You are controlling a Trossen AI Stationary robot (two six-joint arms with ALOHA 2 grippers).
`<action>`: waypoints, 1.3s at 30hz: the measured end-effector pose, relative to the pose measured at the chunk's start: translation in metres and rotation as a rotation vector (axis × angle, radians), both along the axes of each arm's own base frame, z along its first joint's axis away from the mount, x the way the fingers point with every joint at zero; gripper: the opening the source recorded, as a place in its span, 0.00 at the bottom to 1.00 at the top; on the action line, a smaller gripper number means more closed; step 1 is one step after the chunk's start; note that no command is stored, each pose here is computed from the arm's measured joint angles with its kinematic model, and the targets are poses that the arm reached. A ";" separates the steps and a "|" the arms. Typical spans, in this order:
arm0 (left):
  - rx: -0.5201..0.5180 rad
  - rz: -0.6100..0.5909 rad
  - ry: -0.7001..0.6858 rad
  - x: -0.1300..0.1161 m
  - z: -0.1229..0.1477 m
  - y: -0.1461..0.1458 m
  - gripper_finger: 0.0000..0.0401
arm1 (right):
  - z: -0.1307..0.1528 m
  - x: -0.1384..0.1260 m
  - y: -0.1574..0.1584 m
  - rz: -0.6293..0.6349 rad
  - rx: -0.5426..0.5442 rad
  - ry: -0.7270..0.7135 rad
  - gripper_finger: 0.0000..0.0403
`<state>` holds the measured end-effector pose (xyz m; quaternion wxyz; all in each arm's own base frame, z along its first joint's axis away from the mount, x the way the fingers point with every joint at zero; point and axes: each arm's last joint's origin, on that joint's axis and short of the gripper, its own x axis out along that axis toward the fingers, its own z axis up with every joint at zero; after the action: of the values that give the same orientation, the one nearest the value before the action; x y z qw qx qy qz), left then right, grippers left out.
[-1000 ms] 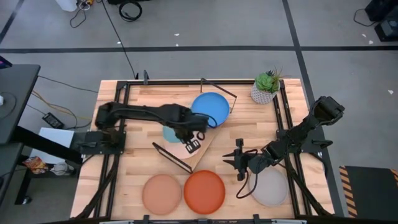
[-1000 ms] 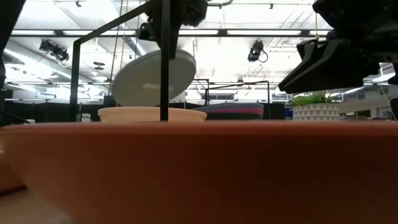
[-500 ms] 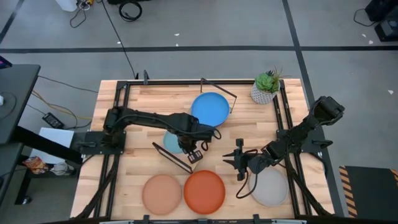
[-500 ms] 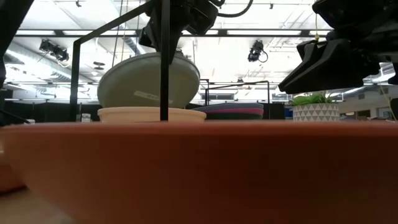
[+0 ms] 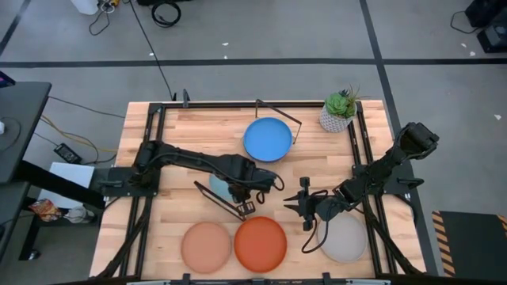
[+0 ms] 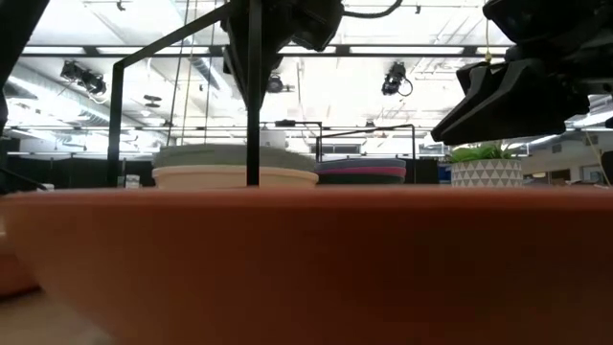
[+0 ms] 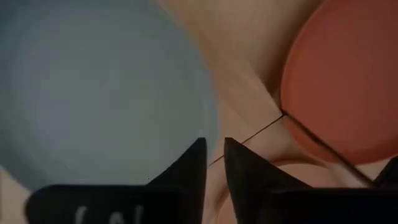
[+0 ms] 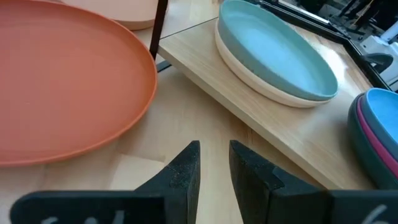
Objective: Place and stack plates onto a shelf
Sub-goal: Stack the light blue plate on top of the light orange plate on the shelf, then stack the brown plate on top of the light blue plate on the shelf
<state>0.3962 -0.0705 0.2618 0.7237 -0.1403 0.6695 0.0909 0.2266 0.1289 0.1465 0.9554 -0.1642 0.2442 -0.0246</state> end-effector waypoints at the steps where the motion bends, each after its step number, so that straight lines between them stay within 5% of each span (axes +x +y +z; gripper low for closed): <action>1: 0.001 0.001 -0.009 0.001 0.001 0.000 0.19 | 0.000 0.000 0.000 0.001 -0.001 0.000 0.23; 11: 0.072 -0.081 -0.193 0.010 0.047 0.001 0.31 | 0.001 0.000 0.000 0.008 -0.004 -0.004 0.23; 16: 0.136 -0.293 -0.457 0.014 0.096 -0.022 0.29 | 0.001 0.000 0.000 0.008 -0.003 -0.004 0.23; 21: 0.025 -0.513 -0.631 0.001 0.128 -0.070 0.29 | 0.000 0.000 0.001 0.007 0.000 -0.003 0.23; 27: -0.066 -0.510 -0.573 -0.030 0.125 -0.134 0.29 | 0.000 -0.002 0.005 0.019 -0.002 -0.004 0.23; 34: 0.131 -0.398 -0.493 -0.079 0.109 -0.191 0.29 | 0.001 -0.002 0.005 0.007 0.021 -0.013 0.23; 39: 0.210 -0.312 -0.353 -0.093 0.062 -0.207 0.29 | 0.002 -0.001 0.004 -0.002 0.024 -0.022 0.23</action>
<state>0.3036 -0.2779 0.3235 0.8454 0.0269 0.5331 0.0211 0.2253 0.1329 0.1481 0.9599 -0.1524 0.2341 -0.0243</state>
